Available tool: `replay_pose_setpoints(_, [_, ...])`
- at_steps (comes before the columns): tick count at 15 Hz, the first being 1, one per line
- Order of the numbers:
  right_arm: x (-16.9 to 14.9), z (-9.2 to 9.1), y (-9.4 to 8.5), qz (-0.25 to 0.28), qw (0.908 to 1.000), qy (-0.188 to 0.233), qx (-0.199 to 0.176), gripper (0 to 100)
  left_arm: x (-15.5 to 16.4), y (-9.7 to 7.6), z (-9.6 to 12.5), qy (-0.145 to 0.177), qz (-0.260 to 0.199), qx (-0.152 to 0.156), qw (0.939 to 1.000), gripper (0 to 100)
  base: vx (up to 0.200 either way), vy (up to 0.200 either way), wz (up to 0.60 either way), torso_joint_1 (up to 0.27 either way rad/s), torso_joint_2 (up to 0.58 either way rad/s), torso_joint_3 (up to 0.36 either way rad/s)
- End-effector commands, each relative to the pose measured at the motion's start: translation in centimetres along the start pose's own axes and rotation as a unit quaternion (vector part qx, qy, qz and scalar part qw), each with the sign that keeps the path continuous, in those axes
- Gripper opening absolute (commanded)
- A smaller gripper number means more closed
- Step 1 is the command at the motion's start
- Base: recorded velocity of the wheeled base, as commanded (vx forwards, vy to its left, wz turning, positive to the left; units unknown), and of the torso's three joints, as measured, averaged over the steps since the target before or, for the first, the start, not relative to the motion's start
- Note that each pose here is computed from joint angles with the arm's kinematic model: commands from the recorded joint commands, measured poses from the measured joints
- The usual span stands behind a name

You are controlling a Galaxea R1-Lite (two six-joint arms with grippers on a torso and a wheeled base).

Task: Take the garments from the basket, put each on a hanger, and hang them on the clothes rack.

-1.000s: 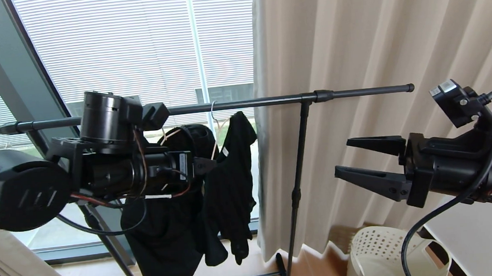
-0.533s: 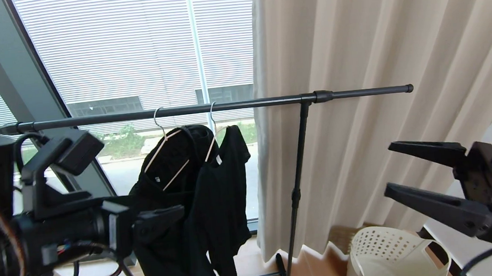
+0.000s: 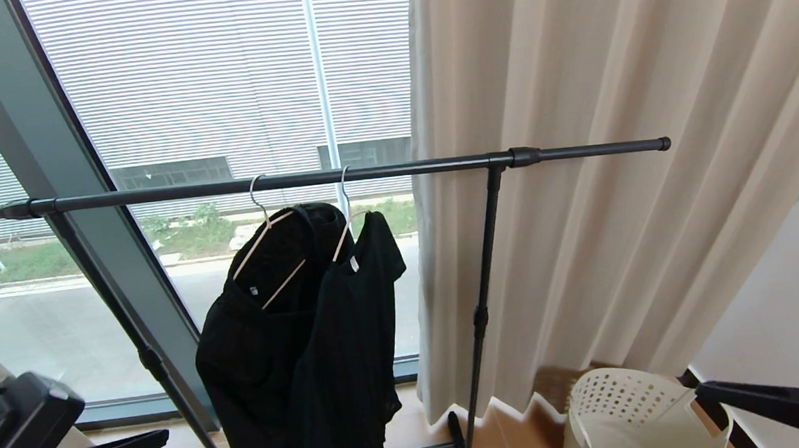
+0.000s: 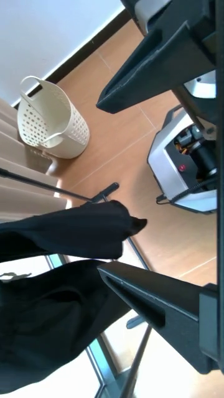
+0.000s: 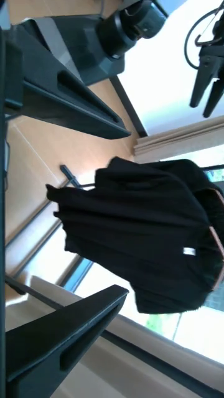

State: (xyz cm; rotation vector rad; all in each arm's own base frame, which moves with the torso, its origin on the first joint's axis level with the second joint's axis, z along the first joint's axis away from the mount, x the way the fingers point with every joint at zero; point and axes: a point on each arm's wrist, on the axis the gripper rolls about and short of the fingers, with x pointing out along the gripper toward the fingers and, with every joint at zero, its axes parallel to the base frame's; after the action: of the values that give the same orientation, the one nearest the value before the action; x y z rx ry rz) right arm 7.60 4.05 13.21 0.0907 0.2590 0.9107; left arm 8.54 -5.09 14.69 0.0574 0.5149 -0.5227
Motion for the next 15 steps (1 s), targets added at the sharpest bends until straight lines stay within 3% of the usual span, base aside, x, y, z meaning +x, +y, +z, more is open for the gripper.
replay_pose_setpoints(1, [-1.0, -1.4, 0.3, -0.014, 0.9998, 0.006, 0.008, 100, -1.3, 0.2, -2.8, -0.023, -0.001, 0.009, 0.9997, 100, 0.0, 0.0, 0.0, 0.0, 0.0, 0.0])
replay_pose_setpoints(2, [-2.3, -2.8, 0.9, -0.035, 0.9986, 0.029, 0.027, 100, -1.8, 0.4, -5.2, -0.022, -0.003, 0.009, 0.9997, 100, 0.0, 0.0, 0.0, 0.0, 0.0, 0.0])
replay_pose_setpoints(3, [-2.8, -3.4, 1.3, -0.035, 0.9982, 0.037, 0.032, 100, -1.9, 0.4, -6.2, -0.015, -0.009, 0.009, 0.9998, 100, 0.0, 0.0, 0.0, 0.0, 0.0, 0.0])
replay_pose_setpoints(7, [-4.8, -5.7, 2.5, -0.049, 0.9963, 0.053, 0.046, 100, -2.4, 0.5, -7.5, -0.026, -0.013, 0.006, 0.9995, 100, 0.0, 0.0, 0.0, 0.0, 0.0, 0.0])
replay_pose_setpoints(10, [-5.7, -6.7, 3.0, -0.112, 0.9918, 0.036, 0.051, 100, -2.8, 0.5, -7.6, -0.043, -0.015, 0.007, 0.9989, 100, 0.0, 0.0, 0.0, 0.0, 0.0, 0.0])
replay_pose_setpoints(12, [-6.0, -6.8, 2.9, -0.194, 0.9802, 0.012, 0.035, 100, -3.1, 0.5, -7.7, -0.058, -0.015, 0.007, 0.9982, 100, 0.0, 0.0, 0.0, 0.0, 0.0, 0.0])
replay_pose_setpoints(14, [-6.9, -7.3, 3.1, -0.295, 0.954, -0.016, -0.053, 100, -3.7, 0.5, -7.8, -0.084, -0.016, 0.011, 0.9962, 100, 0.0, 0.0, 0.0, 0.0, 0.0, 0.0])
replay_pose_setpoints(15, [-7.1, -7.6, 3.1, -0.322, 0.9445, -0.015, -0.064, 100, -3.7, 0.5, -7.9, -0.085, -0.016, 0.01, 0.9962, 100, 0.0, 0.0, 0.0, 0.0, 0.0, 0.0])
